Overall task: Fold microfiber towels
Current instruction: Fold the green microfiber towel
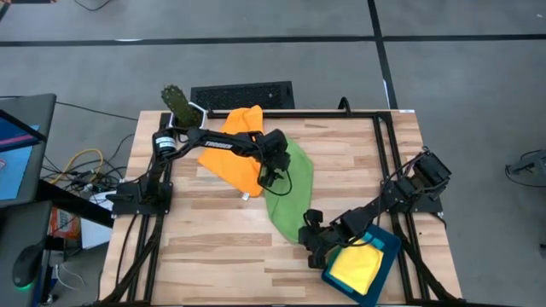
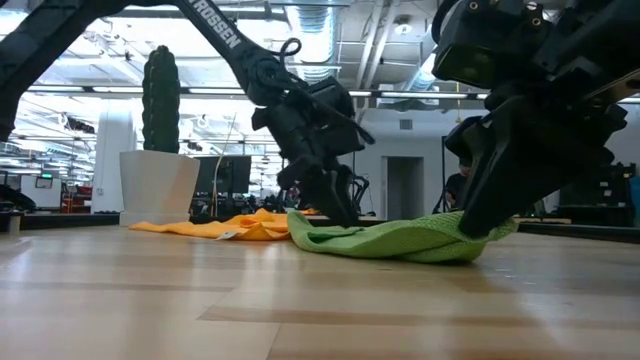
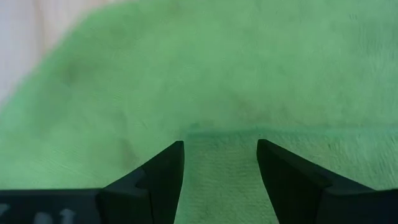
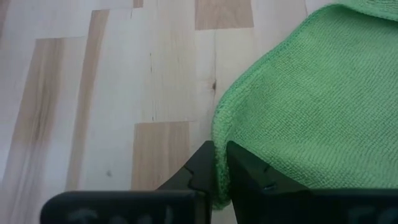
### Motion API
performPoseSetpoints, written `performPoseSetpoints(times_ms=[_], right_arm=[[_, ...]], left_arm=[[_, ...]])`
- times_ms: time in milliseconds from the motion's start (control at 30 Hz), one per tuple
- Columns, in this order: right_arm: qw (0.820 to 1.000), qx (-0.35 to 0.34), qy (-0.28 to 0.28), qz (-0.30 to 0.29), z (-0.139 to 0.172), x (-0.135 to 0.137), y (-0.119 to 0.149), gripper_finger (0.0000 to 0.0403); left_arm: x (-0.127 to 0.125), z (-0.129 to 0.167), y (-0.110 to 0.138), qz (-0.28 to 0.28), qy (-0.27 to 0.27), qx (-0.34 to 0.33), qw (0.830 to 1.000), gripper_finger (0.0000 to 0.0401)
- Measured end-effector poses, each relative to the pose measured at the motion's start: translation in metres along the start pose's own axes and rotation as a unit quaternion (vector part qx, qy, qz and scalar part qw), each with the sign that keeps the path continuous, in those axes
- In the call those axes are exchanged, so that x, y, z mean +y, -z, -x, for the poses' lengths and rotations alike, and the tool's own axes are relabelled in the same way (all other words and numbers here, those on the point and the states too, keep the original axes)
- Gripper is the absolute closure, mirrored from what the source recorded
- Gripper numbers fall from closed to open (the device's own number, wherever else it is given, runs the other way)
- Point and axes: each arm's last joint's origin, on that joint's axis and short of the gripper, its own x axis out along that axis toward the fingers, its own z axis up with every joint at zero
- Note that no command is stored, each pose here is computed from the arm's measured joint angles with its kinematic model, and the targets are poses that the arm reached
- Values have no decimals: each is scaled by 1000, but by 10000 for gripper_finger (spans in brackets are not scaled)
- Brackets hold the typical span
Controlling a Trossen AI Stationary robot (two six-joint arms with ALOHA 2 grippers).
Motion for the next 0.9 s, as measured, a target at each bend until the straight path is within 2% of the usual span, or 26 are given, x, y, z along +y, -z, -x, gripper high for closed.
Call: performPoseSetpoints(times_ms=[167,367,600,733,900], right_arm=[[1000,0,0,0,0,0,0,340],[1000,-2,-1,0,0,0,0,340],[1000,5,1,1,0,0,1,340],[1000,7,3,-6,0,-1,1,340],[1000,9,4,-10,0,-1,2,340]], left_arm=[[3,2,-2,5,-11,-11,1000,205],[4,-12,8,22,7,-1,1000,205],[5,-18,3,24,15,1,1000,207],[5,-17,-2,25,17,9,1000,235],[4,-17,-7,17,12,9,1000,297]])
